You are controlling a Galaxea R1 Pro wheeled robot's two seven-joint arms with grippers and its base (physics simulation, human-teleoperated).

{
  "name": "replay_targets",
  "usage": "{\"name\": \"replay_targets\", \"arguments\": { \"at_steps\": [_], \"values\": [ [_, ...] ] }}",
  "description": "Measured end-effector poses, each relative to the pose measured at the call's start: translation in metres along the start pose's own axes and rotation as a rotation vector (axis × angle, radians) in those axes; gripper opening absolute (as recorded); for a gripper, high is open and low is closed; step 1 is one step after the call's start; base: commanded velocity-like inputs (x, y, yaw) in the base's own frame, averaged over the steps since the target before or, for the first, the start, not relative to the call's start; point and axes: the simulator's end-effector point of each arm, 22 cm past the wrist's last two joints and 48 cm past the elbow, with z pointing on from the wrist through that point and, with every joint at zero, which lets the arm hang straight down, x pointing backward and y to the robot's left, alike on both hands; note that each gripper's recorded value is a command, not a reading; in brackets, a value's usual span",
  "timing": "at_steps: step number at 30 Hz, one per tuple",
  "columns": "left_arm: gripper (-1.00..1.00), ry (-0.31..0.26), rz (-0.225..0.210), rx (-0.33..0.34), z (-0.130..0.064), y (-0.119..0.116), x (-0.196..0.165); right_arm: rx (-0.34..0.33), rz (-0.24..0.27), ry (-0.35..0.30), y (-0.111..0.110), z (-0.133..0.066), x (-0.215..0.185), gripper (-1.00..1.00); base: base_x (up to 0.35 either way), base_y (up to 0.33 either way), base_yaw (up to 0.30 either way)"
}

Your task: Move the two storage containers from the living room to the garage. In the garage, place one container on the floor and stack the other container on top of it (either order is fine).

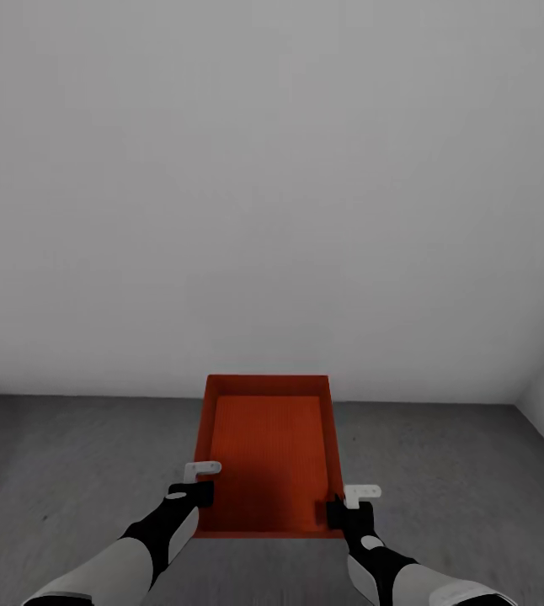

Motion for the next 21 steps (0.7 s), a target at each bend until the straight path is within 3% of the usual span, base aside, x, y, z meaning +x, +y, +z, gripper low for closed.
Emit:
{"name": "replay_targets", "arguments": {
  "at_steps": [21],
  "values": [
    [-1.0, 0.034, 0.002, -0.002, 0.009, 0.0, 0.017, 0.0, 0.0, 0.034, 0.0, 0.004, 0.018, -1.0, 0.0, 0.0, 0.0]
  ]
}}
